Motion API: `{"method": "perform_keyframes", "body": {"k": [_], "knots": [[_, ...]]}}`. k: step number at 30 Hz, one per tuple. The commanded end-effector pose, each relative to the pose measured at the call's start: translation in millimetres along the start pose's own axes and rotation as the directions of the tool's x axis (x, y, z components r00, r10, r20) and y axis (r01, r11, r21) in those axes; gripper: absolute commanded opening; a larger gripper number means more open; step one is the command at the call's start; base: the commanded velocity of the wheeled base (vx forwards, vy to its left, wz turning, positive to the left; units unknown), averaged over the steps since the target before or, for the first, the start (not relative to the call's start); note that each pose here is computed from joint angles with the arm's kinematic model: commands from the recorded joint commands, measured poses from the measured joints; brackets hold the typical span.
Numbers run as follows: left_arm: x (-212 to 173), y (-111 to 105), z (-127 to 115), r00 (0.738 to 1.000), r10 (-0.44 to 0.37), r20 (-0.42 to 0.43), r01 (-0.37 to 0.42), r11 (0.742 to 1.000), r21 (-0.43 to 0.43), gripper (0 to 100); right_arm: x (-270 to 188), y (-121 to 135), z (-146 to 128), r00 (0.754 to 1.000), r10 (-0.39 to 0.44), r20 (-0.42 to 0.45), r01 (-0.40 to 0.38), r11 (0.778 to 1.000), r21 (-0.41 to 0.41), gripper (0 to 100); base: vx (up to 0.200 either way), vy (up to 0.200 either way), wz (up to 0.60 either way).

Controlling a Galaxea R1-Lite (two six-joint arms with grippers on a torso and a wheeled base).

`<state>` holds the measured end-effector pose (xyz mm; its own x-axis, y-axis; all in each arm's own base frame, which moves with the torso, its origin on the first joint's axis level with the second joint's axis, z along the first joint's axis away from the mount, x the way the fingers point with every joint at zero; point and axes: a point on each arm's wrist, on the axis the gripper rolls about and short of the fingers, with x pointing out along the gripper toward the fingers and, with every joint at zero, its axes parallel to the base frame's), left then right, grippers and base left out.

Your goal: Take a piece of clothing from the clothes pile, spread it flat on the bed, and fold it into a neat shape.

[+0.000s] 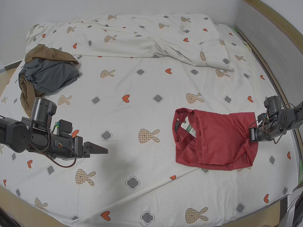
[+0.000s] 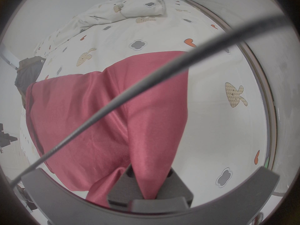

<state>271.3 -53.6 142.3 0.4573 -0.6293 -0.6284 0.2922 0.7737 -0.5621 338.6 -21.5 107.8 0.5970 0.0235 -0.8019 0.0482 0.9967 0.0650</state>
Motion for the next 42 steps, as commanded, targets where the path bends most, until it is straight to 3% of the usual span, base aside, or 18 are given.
{"method": "perform_keyframes", "body": {"k": [1, 17, 27, 39, 40, 42], "knots": [[2, 1, -1, 1.000, 0.000, -0.009, -0.001, 1.000, -0.005, 100, 9, -4, 4, 1.000, -0.007, -0.003, 0.007, 1.000, 0.007, 0, 0.000, 0.000, 0.00], [4, -1, -2, 1.000, -0.003, -0.014, 0.003, 1.000, 0.001, 100, 4, -28, 24, 0.996, -0.053, 0.067, 0.054, 0.998, -0.015, 0, 0.000, 0.000, 0.00], [6, 2, -2, 1.000, 0.000, -0.021, 0.000, 1.000, -0.005, 100, -6, -60, 30, 0.988, -0.118, 0.101, 0.113, 0.992, 0.054, 0, 0.000, 0.000, 0.00], [9, 3, -2, 1.000, 0.001, -0.028, -0.002, 1.000, -0.010, 100, -4, -75, 29, 0.981, -0.174, 0.091, 0.166, 0.983, 0.082, 0, 0.000, 0.000, 0.00], [9, 3, -2, 1.000, 0.001, -0.027, -0.001, 1.000, -0.009, 100, -2, -76, 28, 0.980, -0.178, 0.085, 0.171, 0.982, 0.084, 100, 0.000, 0.000, 0.00], [9, 3, -3, 1.000, 0.002, -0.029, -0.002, 1.000, -0.011, 100, -1, -77, 28, 0.979, -0.187, 0.081, 0.179, 0.980, 0.090, 100, 0.000, 0.000, 0.00]]}}
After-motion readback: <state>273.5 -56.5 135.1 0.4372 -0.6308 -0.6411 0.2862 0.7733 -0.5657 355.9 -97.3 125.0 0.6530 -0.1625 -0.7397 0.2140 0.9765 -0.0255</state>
